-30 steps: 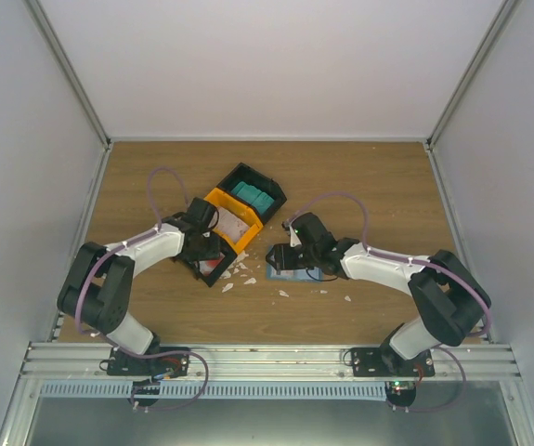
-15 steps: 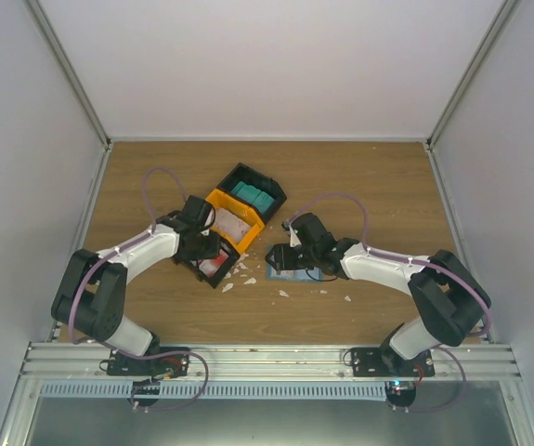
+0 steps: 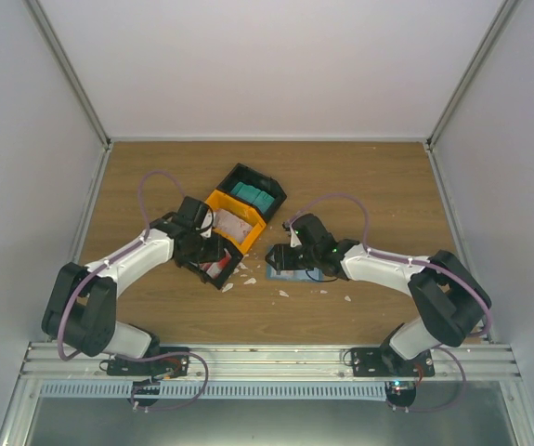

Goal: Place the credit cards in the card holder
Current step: Pick up the credit card from the storage box.

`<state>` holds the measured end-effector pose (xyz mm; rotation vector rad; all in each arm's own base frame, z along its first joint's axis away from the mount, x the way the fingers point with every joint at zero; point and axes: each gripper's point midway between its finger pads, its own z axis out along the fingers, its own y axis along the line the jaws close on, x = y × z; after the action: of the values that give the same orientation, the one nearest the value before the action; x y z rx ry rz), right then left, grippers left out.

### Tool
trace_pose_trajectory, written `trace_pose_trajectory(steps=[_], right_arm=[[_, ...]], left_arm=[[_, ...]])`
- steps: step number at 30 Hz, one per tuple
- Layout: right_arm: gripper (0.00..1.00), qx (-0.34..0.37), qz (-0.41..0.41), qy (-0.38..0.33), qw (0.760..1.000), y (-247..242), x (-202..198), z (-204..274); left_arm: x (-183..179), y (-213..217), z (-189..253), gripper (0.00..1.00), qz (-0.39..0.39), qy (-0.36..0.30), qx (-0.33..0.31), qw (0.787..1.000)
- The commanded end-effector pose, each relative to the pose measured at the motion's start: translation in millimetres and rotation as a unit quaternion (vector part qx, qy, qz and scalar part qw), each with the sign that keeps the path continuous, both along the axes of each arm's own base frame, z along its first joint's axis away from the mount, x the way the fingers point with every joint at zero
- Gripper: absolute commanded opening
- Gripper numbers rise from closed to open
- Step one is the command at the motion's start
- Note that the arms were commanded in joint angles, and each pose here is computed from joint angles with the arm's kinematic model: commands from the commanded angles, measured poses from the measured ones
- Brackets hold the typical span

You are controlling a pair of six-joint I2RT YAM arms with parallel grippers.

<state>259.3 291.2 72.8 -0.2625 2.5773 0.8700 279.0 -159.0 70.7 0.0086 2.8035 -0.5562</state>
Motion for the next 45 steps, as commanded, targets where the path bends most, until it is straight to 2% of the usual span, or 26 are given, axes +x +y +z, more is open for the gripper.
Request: trace_pose_trajectory(steps=[1,11,17,26,38,45], right_arm=[[0.54,0.015,0.004,-0.012,1.000,4,-2,7],[0.54,0.013,0.003,-0.008,1.000,3,-3,4],[0.54,0.012,0.003,-0.006,1.000,4,-2,2],[0.53,0.012,0.005,-0.005,1.000,6,0,3],[0.53,0.011,0.008,-0.004,1.000,8,1,2],[0.53,0.015,0.012,-0.007,1.000,9,0,4]], left_arm=[[-19,-10,5,0.27,-0.022,0.021,-0.029,0.999],[-29,-12,-5,0.30,-0.036,0.039,-0.029,0.998],[-31,-14,-10,0.29,-0.044,0.042,-0.021,0.998],[-21,-14,6,0.19,-0.055,0.011,-0.012,0.998],[-24,-17,15,0.16,-0.071,0.007,-0.022,0.997],[-17,-8,22,0.06,-0.059,-0.012,0.006,0.998]])
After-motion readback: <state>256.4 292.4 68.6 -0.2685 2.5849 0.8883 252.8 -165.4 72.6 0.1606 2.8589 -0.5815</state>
